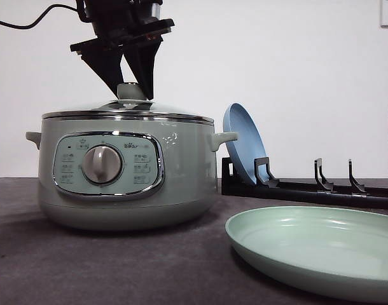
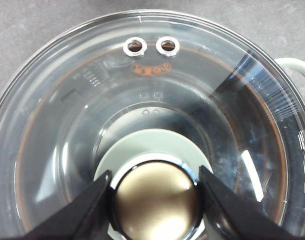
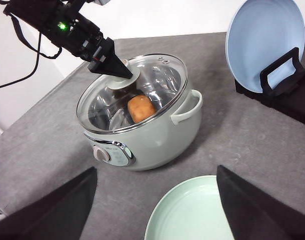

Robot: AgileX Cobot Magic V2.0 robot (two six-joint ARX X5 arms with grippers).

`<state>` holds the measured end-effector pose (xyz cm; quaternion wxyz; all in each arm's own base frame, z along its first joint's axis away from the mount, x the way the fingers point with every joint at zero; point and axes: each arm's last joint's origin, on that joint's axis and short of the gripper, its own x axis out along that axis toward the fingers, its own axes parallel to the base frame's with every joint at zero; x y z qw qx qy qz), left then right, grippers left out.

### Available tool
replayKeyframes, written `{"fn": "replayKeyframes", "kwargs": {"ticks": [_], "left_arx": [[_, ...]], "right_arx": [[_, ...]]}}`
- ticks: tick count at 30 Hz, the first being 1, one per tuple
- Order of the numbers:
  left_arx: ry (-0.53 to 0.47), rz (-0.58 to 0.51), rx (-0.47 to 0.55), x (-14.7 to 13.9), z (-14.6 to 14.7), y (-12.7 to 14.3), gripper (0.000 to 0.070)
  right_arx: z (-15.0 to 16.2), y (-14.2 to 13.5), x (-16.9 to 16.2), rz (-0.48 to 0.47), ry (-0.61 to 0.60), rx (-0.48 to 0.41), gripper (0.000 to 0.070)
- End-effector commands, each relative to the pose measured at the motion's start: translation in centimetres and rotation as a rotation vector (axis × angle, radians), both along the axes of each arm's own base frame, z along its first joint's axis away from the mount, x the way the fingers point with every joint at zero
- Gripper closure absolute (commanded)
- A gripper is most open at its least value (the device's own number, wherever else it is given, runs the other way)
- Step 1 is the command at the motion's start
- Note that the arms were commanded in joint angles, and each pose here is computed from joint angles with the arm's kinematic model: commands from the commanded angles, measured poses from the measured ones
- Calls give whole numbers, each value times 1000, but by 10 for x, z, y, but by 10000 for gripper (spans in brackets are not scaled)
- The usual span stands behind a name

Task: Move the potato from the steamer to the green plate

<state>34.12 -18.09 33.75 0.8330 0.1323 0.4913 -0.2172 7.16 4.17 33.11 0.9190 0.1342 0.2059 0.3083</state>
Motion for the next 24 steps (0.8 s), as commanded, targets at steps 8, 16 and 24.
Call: {"fn": "replayKeyframes", "kwargs": {"ticks": [8, 16, 24], "left_arx": [[-54, 10, -47, -3, 35, -1, 691], [-121, 9, -84, -15, 76, 6, 691], [-184, 9, -118, -31, 105, 15, 691]], "right_arx": [[0, 0, -1, -1, 28, -1, 221], [-2, -1, -2, -1, 56, -14, 221], [-3, -1, -3, -2, 65, -18, 221]]}}
